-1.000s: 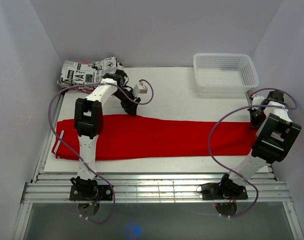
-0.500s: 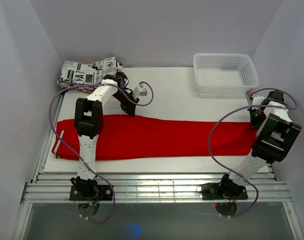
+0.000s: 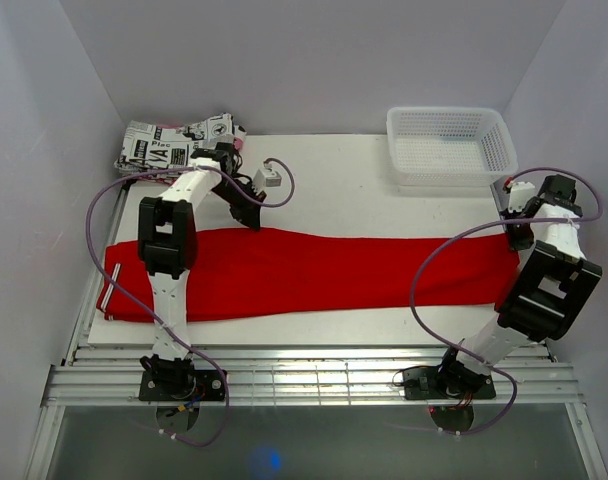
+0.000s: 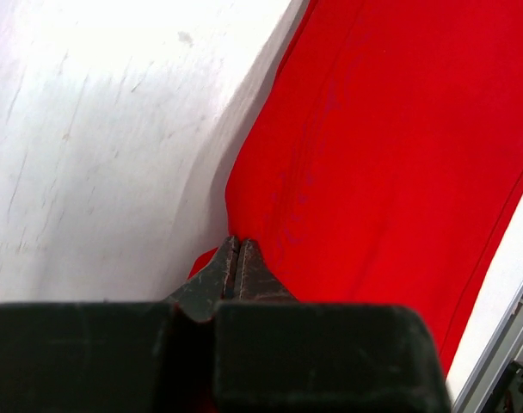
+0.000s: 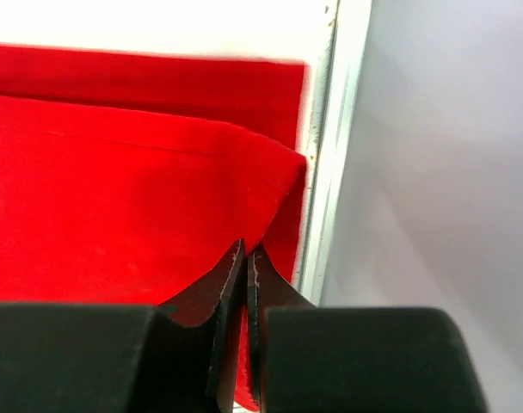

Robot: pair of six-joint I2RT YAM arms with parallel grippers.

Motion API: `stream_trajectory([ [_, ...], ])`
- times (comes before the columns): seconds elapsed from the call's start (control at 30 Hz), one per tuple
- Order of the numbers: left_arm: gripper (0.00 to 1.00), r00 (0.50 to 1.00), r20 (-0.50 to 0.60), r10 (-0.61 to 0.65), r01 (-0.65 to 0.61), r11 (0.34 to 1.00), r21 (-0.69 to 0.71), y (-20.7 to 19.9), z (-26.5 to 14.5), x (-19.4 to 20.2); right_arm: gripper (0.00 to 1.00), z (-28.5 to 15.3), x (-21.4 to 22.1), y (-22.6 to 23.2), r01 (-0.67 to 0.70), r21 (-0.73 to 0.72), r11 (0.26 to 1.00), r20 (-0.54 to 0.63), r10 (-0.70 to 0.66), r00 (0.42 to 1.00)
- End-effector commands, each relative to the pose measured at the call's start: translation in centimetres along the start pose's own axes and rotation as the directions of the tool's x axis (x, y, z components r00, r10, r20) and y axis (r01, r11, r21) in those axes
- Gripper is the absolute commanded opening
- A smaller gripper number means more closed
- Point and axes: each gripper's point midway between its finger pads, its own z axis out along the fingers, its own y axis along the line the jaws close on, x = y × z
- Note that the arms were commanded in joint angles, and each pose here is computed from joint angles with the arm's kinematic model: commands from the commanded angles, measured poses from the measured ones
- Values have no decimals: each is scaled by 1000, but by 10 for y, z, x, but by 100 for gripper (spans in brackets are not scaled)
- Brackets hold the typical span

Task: Fold and stack the trousers
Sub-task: Fold the trousers

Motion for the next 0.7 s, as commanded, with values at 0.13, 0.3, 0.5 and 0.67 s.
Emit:
stream_trajectory([
  [0.13, 0, 995, 82, 49, -42, 996, -76, -4, -43, -16, 8, -7, -11, -16, 49, 57, 997, 24, -51, 998],
  [0.3, 0, 996, 85, 30, -22, 996, -90, 0, -40, -13, 8, 17, -9, -14, 11, 14, 1000, -5, -11, 1000],
  [0.5, 0, 992, 102, 72, -59, 990, -129, 4, -44, -19, 8, 16, -29, -9, -36, -36, 999, 59, 38, 998],
  [0.67, 0, 988, 130, 79, -61, 989, -136, 1, -51, -18, 8, -10, -41, -10, 12, -15, 1000, 133, -9, 991],
])
